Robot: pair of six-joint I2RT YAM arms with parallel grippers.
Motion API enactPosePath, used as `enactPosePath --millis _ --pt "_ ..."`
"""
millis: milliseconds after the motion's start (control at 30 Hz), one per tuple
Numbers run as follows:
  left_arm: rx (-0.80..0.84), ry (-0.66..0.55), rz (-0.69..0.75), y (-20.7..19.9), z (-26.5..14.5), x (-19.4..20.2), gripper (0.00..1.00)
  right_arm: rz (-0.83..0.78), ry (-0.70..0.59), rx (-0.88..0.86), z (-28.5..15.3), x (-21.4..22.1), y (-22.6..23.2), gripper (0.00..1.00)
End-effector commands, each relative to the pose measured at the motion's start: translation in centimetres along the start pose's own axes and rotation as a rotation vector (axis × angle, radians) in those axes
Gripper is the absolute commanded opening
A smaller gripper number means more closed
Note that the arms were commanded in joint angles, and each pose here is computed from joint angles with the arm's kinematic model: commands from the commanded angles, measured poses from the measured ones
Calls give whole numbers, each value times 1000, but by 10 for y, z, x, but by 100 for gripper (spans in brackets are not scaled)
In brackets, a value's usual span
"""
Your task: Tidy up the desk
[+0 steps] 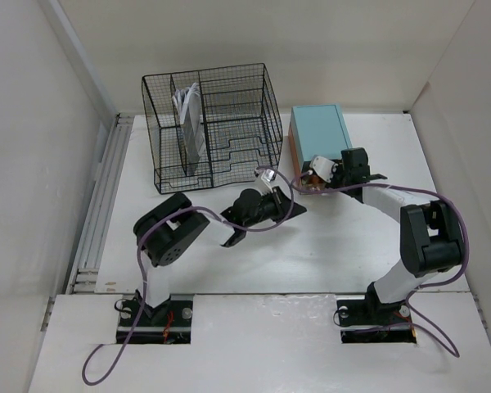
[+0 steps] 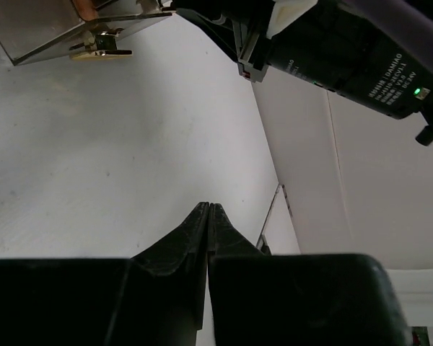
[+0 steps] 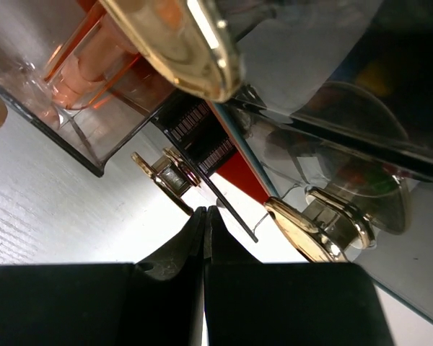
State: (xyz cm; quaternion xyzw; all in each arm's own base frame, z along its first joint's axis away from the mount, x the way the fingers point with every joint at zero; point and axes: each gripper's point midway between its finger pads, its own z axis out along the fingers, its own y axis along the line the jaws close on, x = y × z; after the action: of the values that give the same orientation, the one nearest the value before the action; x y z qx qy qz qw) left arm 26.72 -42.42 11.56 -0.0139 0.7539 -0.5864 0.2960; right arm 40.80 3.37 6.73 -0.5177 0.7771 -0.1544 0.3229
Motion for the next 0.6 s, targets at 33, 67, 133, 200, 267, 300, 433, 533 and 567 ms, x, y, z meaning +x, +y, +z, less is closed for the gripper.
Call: enactPosePath --millis 33,67,133,200,267,300,433,533,567 --pt "104 -6 28 -31 18 -18 0 19 -81 31 -1 -24 -4 0" --pt "81 -13 40 -25 23 -19 0 19 -81 31 -1 -24 -4 0" --pt "30 -18 42 -13 34 -22 0 30 -79 43 -2 -24 -7 0" --pt "-20 -22 46 -1 44 -24 0 42 -76 45 -2 -26 -5 0" --pt "-65 -44 41 9 52 -29 0 43 -81 53 -2 -27 -7 0" --pt "-80 -48 39 14 56 -29 0 52 -81 53 -2 -27 -7 0" --pt "-160 -78 44 29 70 -34 0 52 -81 53 -1 -26 -5 0" --pt "-213 -116 53 40 72 -41 0 61 -82 52 -1 -26 -4 0" --pt "-239 -130 53 45 75 -44 0 61 -82 52 -1 -26 -4 0"
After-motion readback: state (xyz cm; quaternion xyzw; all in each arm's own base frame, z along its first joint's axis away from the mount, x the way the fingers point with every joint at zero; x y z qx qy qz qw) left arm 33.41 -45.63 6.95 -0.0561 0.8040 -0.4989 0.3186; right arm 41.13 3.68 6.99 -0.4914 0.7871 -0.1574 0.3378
